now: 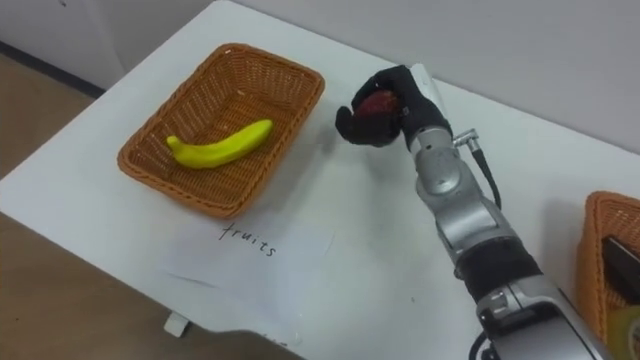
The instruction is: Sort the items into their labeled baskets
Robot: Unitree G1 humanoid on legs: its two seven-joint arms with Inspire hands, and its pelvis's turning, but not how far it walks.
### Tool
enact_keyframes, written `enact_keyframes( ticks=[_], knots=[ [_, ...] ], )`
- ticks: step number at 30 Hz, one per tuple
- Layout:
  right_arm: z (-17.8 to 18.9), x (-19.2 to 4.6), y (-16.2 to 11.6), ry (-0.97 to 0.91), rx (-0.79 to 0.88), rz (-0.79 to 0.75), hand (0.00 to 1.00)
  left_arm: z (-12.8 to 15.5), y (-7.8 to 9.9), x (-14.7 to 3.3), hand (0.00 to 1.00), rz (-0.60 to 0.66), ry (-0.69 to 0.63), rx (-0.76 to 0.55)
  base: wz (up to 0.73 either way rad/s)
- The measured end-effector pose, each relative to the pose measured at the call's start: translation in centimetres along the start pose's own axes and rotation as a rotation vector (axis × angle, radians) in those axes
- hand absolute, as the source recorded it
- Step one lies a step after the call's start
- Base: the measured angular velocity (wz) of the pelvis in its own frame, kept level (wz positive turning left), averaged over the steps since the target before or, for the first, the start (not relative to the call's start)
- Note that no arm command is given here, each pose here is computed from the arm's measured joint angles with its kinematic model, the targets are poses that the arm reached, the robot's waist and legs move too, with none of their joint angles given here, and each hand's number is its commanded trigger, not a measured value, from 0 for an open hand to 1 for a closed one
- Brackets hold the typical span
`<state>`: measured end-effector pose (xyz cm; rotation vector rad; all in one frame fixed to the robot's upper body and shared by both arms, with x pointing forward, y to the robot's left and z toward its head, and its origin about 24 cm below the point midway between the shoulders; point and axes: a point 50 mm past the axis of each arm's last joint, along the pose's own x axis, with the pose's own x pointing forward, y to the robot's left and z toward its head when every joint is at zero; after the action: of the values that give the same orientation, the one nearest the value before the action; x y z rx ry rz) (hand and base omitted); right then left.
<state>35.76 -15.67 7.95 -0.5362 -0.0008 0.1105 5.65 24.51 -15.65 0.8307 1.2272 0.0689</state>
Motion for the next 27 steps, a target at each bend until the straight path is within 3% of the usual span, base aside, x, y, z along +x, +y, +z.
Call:
enact_keyframes(
  ticks=[13,27],
  knots=[
    [3.3,-0.1,0.1,-0.139,0.041,-0.002,1.0,-2.4,-1.0,-0.9,0.0,-0.029,0.05,0.002,0.0],
    [6.2,-0.5,-0.2,-0.262,0.056,-0.043,1.0,-2.3,-1.0,-0.8,0.0,-0.039,0.057,-0.039,0.02]
  ],
)
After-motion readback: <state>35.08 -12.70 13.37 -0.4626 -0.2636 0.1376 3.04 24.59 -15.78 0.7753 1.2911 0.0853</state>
